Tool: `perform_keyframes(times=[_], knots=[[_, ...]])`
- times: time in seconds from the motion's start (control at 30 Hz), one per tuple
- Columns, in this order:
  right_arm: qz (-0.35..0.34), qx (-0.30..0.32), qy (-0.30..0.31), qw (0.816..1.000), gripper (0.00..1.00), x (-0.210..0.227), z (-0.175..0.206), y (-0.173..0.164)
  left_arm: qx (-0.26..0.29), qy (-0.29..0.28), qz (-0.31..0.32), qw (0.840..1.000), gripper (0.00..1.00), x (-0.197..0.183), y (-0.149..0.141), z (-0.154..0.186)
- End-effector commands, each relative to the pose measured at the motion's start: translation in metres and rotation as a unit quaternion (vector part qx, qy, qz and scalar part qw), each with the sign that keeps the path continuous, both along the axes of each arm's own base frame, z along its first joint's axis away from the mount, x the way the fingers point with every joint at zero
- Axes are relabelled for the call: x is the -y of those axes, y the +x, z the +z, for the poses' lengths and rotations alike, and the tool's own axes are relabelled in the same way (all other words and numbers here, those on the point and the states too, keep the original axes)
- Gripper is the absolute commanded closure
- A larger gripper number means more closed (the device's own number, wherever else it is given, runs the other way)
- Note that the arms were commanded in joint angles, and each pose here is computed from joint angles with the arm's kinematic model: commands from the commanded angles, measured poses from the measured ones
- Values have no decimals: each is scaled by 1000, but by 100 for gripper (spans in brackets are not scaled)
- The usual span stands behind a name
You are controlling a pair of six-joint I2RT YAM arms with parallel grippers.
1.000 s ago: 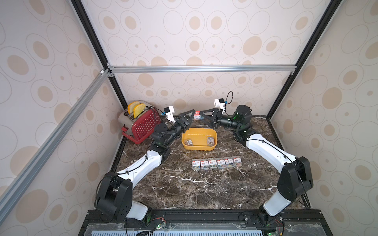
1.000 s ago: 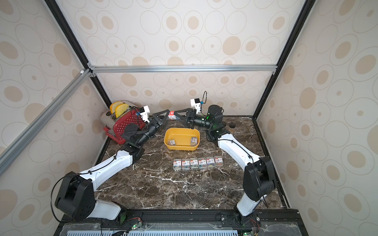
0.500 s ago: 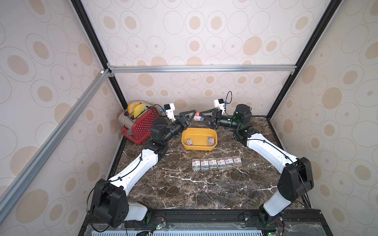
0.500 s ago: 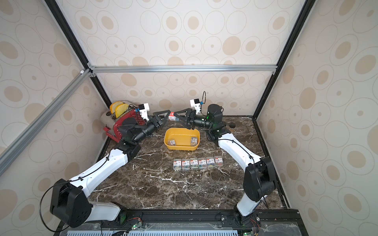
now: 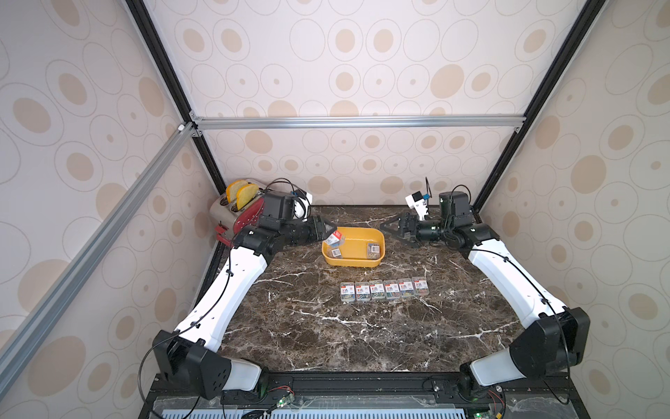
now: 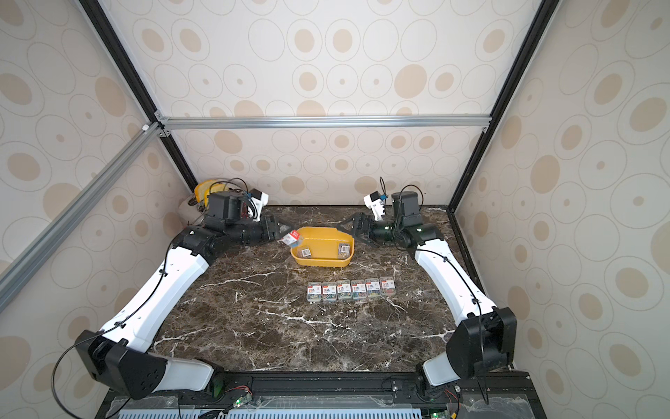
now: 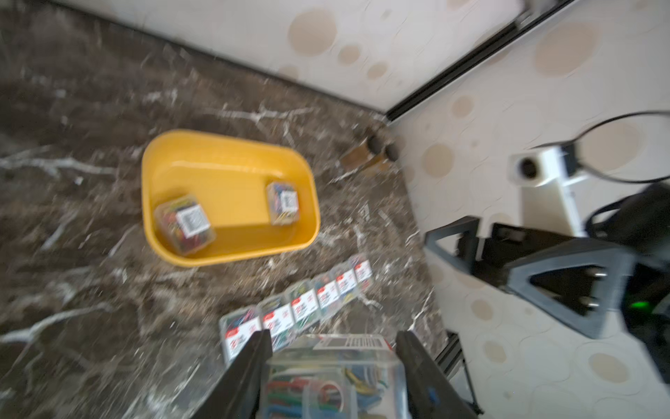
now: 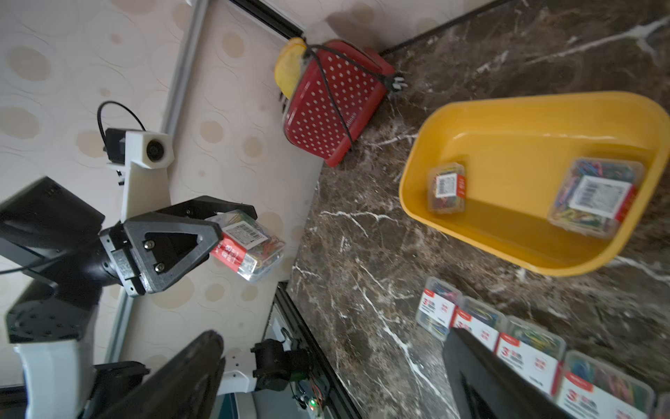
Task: Take the paper clips out of the storage box
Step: Place the boxed paper clips at the center of the board.
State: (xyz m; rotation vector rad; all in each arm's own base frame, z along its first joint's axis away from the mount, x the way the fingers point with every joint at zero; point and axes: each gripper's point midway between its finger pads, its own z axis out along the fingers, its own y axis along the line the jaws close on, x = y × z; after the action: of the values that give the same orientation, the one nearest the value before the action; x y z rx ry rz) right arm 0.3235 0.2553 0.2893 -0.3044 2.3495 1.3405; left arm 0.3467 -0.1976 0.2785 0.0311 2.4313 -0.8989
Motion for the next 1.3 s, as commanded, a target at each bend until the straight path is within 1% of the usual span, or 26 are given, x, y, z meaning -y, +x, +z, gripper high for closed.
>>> perform_keyframes(times=[0.0, 0.07, 0.13, 0.27, 0.63, 0.7, 1.0, 1.17, 1.27], knots=[[18, -7, -111, 994, 0, 25, -44, -24, -128, 125, -34, 983, 76, -29, -37, -81], [20, -8, -137, 990, 0, 31, -53, -26, -154, 163, -37, 974, 77, -38, -40, -104], [18, -10, -157, 987, 0, 37, -61, -27, -172, 192, -41, 965, 77, -45, -41, -119], [19, -19, -164, 986, 0, 39, -72, -28, -204, 235, -54, 949, 77, -55, -41, -144], [31, -28, -164, 986, 1, 36, -80, -28, -257, 287, -83, 919, 75, -66, -44, -187], [32, -29, -161, 986, 1, 35, -82, -27, -264, 288, -88, 916, 74, -65, -44, -193], [37, -40, -151, 987, 3, 31, -85, -26, -276, 279, -102, 914, 72, -54, -32, -213], [37, -44, -151, 987, 3, 31, -88, -25, -270, 274, -114, 916, 72, -35, -19, -219], [37, -44, -151, 987, 4, 31, -88, -24, -267, 271, -122, 917, 71, -21, -17, -226]])
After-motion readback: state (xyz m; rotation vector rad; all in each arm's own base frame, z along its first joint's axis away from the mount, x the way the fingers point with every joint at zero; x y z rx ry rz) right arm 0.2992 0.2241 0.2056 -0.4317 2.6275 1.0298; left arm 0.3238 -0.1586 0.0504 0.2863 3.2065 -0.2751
